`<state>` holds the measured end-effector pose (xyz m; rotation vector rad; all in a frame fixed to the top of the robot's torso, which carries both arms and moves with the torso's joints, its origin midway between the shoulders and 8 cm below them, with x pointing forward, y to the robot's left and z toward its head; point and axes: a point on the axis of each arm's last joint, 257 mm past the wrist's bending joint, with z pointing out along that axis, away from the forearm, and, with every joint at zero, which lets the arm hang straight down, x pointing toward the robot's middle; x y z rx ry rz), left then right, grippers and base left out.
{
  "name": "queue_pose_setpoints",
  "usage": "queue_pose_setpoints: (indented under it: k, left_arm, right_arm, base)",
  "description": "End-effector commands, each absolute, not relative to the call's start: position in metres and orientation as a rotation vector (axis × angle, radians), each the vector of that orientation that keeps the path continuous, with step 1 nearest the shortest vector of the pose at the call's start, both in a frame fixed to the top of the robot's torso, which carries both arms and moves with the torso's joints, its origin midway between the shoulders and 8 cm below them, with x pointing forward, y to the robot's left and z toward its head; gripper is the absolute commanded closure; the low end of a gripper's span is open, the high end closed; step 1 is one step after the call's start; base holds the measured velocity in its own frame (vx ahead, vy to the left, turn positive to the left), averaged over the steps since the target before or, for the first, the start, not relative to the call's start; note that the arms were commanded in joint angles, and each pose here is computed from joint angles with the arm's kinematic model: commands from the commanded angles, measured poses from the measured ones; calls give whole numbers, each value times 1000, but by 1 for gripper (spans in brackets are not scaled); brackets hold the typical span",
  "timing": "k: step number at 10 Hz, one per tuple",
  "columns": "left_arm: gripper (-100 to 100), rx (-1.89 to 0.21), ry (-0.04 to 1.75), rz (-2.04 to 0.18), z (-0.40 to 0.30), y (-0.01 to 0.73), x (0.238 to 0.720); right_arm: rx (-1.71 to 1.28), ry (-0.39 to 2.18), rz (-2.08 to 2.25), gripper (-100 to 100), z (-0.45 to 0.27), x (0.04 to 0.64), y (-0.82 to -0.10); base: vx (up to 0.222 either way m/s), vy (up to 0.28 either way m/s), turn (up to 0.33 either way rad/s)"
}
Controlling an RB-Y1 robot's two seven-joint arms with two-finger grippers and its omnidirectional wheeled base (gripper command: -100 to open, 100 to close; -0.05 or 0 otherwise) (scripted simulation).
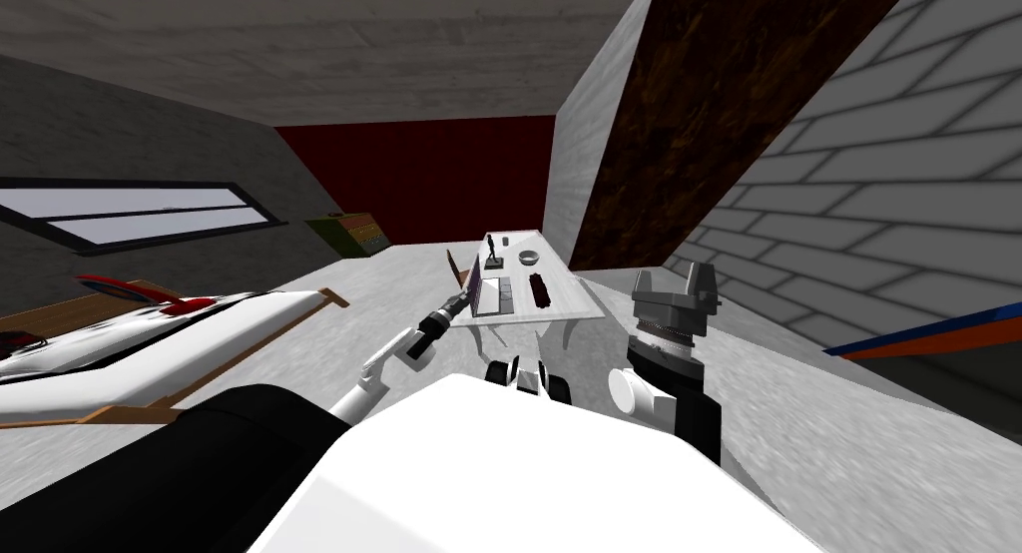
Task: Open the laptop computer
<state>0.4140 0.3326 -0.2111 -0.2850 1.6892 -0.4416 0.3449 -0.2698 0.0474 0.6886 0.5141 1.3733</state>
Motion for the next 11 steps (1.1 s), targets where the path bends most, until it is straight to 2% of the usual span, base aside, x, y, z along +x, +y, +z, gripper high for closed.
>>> queue_pose_setpoints:
  k: [1, 7, 11]
  left_arm:
    - [100, -234, 1728, -360, -223, 343, 409]
    - [100, -25, 1850, -74, -261, 381, 388]
    - [100, 10, 1791, -73, -247, 380, 422]
  right_arm:
    - [688, 514, 1373, 0, 47, 345, -270]
    - [689, 514, 1373, 0, 47, 345, -270]
    - [688, 514, 1373, 0, 47, 345, -270]
  base:
    - [38, -80, -13]
    - [60, -155, -19]
    - [-45, -65, -2]
